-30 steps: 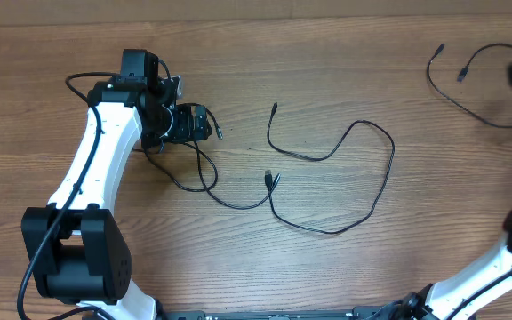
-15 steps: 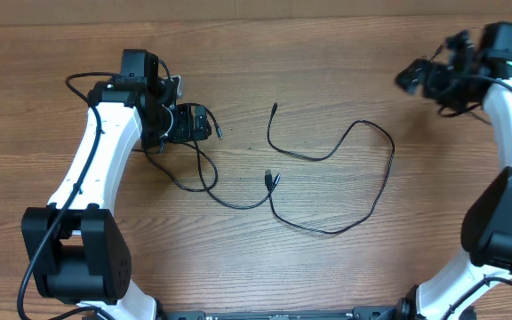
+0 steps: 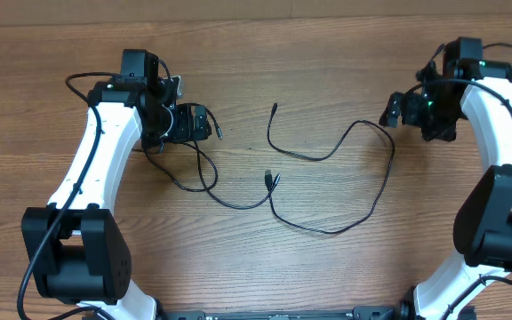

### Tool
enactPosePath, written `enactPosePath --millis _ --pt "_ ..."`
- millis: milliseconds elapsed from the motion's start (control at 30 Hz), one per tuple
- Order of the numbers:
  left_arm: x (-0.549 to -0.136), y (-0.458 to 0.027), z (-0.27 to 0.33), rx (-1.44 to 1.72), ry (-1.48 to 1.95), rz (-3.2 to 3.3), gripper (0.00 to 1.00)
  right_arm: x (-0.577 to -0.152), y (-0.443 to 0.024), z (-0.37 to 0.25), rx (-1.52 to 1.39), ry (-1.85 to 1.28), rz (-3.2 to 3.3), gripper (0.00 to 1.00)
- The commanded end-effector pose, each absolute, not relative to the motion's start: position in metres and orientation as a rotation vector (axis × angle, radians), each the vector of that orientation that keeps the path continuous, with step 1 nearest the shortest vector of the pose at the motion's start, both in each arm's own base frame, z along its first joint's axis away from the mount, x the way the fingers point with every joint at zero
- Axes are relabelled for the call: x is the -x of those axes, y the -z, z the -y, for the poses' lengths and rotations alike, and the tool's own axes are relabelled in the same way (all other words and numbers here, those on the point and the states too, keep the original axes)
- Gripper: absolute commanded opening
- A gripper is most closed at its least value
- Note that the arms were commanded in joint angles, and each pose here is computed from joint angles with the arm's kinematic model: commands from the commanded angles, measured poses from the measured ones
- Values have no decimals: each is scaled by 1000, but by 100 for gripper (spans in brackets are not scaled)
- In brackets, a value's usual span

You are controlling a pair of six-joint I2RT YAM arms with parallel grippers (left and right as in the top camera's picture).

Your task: Untangle cables

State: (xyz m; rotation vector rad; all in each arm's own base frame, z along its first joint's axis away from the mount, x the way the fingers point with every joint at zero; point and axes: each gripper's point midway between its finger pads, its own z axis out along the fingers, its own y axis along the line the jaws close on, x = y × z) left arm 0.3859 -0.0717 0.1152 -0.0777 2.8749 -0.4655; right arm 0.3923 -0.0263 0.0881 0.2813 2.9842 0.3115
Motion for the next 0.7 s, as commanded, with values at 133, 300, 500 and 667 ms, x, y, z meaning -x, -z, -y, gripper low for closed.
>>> enactPosePath --millis 133,300,500,667 --pt "-386 -112 73 46 473 -2880 99 -364 -51 11 -255 -354 -3067 100" --pt "-386 -112 73 46 473 -2880 100 -347 -23 -7 -194 -360 -3103 100" --pt "-386 -112 73 46 473 -2880 100 -332 2 -13 -177 -363 -3123 100" --pt "-386 -112 73 46 473 -2880 100 -327 5 -13 -187 -365 -3132 100"
